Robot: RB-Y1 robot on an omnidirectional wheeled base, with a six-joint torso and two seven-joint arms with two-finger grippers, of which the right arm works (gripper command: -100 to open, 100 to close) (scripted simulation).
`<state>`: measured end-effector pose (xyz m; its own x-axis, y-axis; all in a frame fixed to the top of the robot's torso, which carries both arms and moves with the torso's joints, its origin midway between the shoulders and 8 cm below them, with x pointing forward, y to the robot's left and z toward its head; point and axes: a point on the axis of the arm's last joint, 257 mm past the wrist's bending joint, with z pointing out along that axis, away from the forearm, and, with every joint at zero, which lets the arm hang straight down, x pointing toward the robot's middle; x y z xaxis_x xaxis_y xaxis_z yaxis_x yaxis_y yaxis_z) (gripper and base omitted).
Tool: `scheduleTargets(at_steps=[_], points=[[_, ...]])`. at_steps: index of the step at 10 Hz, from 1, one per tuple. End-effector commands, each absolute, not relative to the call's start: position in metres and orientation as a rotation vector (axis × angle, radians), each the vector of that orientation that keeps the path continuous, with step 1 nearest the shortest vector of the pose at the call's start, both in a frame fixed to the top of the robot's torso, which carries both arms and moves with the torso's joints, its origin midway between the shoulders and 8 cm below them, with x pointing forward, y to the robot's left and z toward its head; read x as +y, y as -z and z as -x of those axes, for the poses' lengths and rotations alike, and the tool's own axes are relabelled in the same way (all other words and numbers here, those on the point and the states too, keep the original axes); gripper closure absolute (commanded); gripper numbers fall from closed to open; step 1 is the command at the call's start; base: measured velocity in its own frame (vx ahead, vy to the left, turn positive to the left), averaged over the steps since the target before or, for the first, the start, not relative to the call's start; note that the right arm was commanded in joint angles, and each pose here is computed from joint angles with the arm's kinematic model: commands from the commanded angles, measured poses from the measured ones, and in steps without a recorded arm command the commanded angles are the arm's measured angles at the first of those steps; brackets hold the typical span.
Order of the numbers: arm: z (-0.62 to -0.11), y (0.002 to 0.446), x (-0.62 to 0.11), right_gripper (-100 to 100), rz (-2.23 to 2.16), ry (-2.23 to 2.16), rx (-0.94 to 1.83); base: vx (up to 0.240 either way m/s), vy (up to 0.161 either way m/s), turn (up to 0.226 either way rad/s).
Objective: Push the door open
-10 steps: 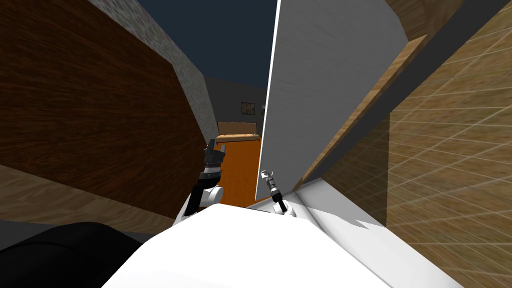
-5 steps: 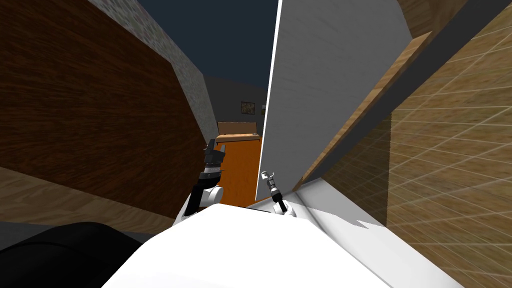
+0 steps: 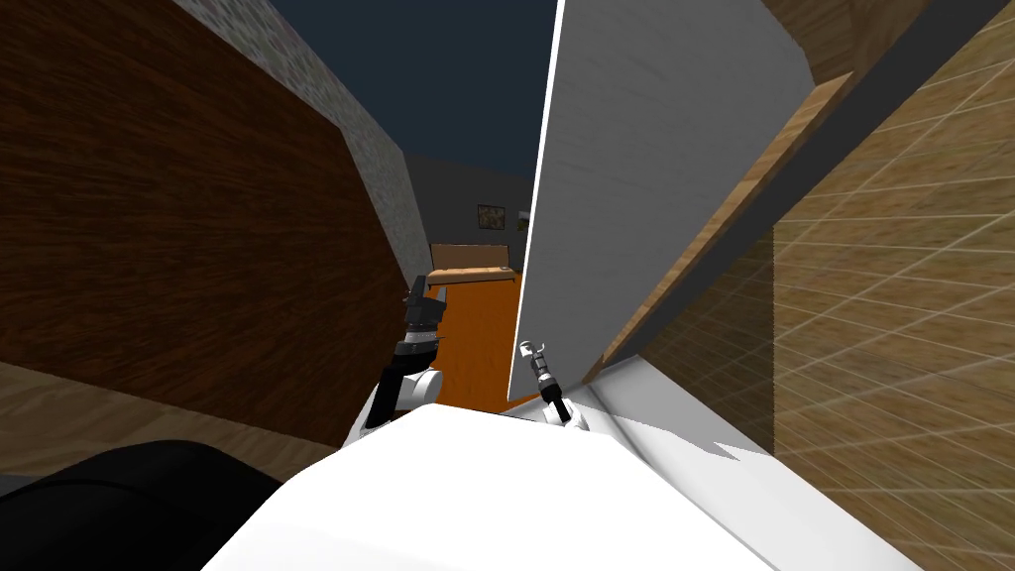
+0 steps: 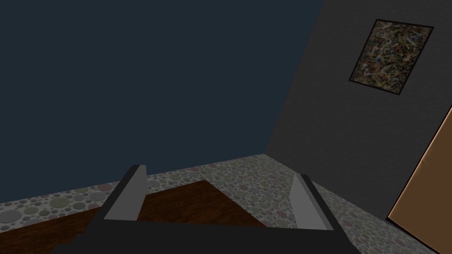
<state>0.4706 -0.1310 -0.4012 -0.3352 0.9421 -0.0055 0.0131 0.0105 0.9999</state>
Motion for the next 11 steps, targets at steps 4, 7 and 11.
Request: scheduleTargets(at_steps=[4, 7, 11], points=[[-0.482, 0.393, -0.169, 100, -1.05, -1.38, 1.408, 0.193, 0.109, -0.049], [-0.483, 0.393, -0.173, 100, -1.054, -1.372, 1.401, 0.09, 0.059, -0.012], [-0.488, 0.391, -0.202, 100, -1.089, -1.317, 1.351, 0.113, 0.102, -0.069]])
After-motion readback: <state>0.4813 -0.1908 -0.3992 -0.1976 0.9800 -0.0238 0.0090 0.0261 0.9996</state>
